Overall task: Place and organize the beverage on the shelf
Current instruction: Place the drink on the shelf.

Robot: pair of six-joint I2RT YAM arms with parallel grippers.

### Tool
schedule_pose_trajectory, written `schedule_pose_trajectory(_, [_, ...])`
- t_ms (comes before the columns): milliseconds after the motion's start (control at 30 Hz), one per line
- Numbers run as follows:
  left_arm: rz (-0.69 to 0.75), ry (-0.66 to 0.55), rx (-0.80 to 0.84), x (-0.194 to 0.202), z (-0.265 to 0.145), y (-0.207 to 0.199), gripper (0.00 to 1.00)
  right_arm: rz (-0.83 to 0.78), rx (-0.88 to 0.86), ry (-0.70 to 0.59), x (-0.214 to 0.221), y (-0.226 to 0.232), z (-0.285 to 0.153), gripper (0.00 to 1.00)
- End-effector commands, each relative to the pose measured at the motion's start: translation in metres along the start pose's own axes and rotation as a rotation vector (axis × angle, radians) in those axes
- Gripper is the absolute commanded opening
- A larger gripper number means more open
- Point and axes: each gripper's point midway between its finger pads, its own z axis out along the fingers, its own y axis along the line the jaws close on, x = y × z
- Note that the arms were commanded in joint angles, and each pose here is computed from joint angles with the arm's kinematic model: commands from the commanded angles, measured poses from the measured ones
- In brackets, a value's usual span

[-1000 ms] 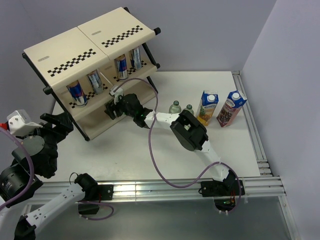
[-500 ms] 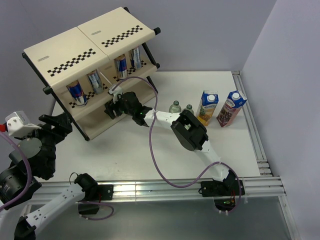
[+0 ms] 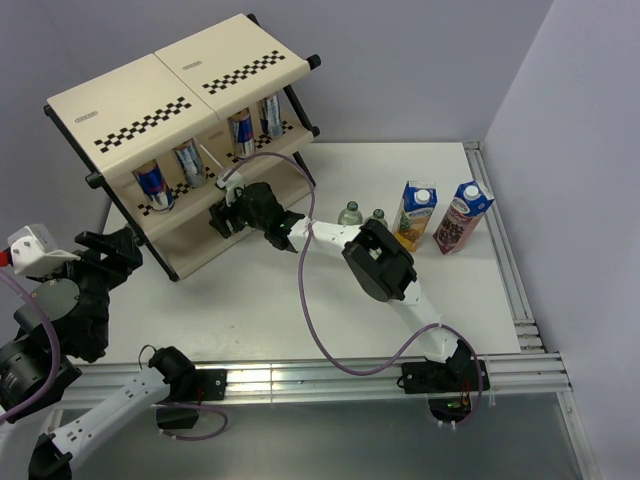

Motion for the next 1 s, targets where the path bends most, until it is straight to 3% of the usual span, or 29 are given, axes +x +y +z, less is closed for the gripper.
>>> schedule_pose_trajectory(0, [-0.016, -0.021, 0.023, -0.0063, -0.0005, -0.004, 0.75, 0.006, 0.0, -0.151, -0.0683, -0.0092, -0.0033, 0.74])
schedule_pose_trajectory(633, [-0.016, -0.027, 0.028, -0.0059, -0.001, -0.0029, 0.75, 0.012, -0.029, -0.137, -0.0678, -0.0057, -0.0021, 0.78])
schedule_pose_trajectory(867, [-0.014, -0.029, 0.036, -0.0073, -0.0009, -0.005, 0.74, 0.036, -0.035, -0.152, -0.0671, -0.0091, -0.006, 0.63])
schedule_pose_trajectory(967, [-0.017, -0.032, 0.036, -0.0091, -0.0017, -0.0044, 0.74, 0.041, -0.04, -0.157, -0.0664, -0.0094, -0.0077, 0.62])
